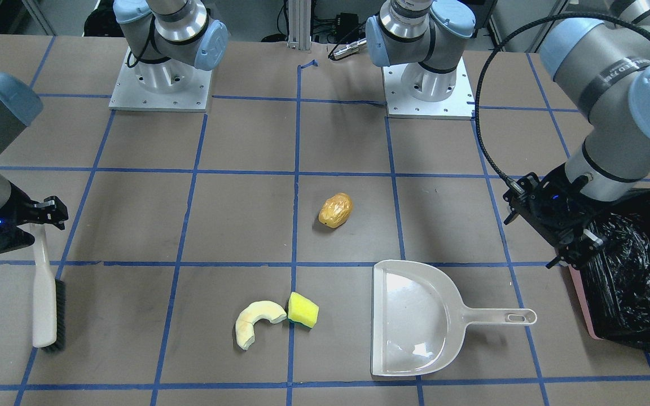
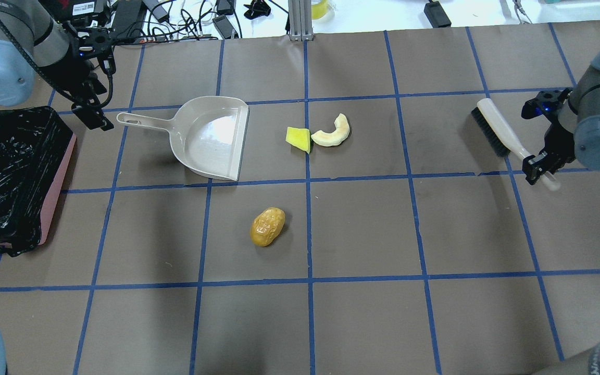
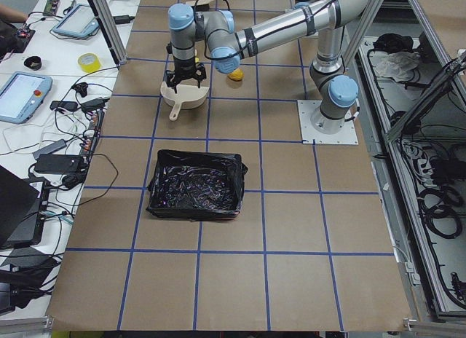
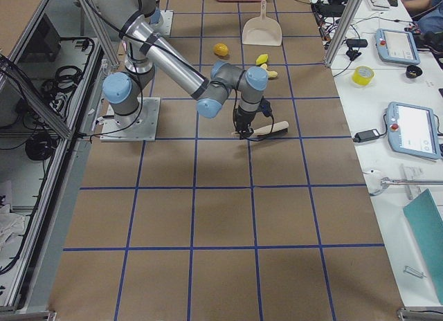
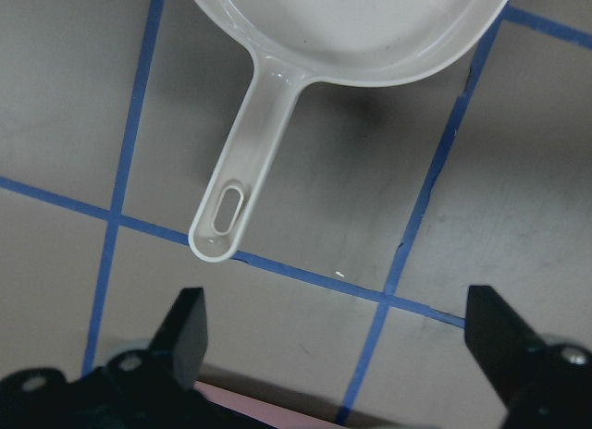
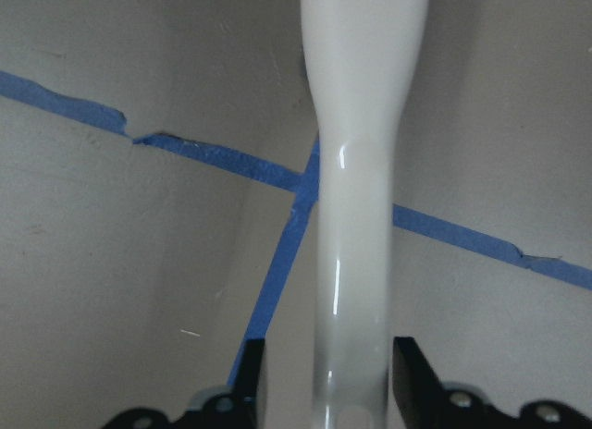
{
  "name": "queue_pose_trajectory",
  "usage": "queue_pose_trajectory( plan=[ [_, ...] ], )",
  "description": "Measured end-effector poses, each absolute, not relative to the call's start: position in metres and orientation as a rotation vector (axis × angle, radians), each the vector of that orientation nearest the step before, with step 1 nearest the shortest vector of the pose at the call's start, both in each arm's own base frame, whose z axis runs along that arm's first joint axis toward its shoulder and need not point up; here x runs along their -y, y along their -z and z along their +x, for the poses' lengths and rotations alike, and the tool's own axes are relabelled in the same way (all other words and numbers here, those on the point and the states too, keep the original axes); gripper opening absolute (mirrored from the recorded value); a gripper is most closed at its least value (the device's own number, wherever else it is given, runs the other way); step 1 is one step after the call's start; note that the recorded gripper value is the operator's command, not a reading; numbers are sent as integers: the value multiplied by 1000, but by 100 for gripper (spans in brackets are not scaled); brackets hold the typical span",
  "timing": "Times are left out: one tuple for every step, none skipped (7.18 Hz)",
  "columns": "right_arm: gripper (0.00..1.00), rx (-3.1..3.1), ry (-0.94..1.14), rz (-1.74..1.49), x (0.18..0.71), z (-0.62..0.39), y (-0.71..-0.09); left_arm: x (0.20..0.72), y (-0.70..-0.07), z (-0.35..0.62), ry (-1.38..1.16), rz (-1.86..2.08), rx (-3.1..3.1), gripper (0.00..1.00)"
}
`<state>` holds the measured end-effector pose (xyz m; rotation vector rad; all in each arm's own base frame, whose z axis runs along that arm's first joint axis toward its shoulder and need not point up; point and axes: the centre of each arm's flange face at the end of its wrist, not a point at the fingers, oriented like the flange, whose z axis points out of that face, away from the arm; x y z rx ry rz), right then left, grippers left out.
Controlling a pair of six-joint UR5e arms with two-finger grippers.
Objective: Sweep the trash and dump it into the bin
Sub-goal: 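Lift the brush with the right gripper and carry it toward the sponge and peel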
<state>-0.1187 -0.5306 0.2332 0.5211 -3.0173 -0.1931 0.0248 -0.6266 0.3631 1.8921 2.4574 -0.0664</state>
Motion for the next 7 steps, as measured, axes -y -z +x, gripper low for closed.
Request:
queue_pose_trajectory(
  plan=[
    [2,3015,193,515,530,-119,-234,642,-346,29,53,1999,-2382,100],
    [1,3014,190,495,530,-120,-235,655,-330,33,41,2070,-2333,99],
    [1,3014,173,445,531,-118,-241,668,-319,37,38,2135,-2275,99],
    [0,3021,153,352,530,-107,-253,680,-310,38,51,2193,-2217,99],
    [0,3031,159,249,530,-76,-268,687,-296,37,76,2231,-2200,99],
    [0,3025,181,165,533,-25,-281,689,-279,35,100,2261,-2214,99],
    [0,3006,194,106,535,34,-291,689,-267,34,105,2274,-2234,99]
  ],
)
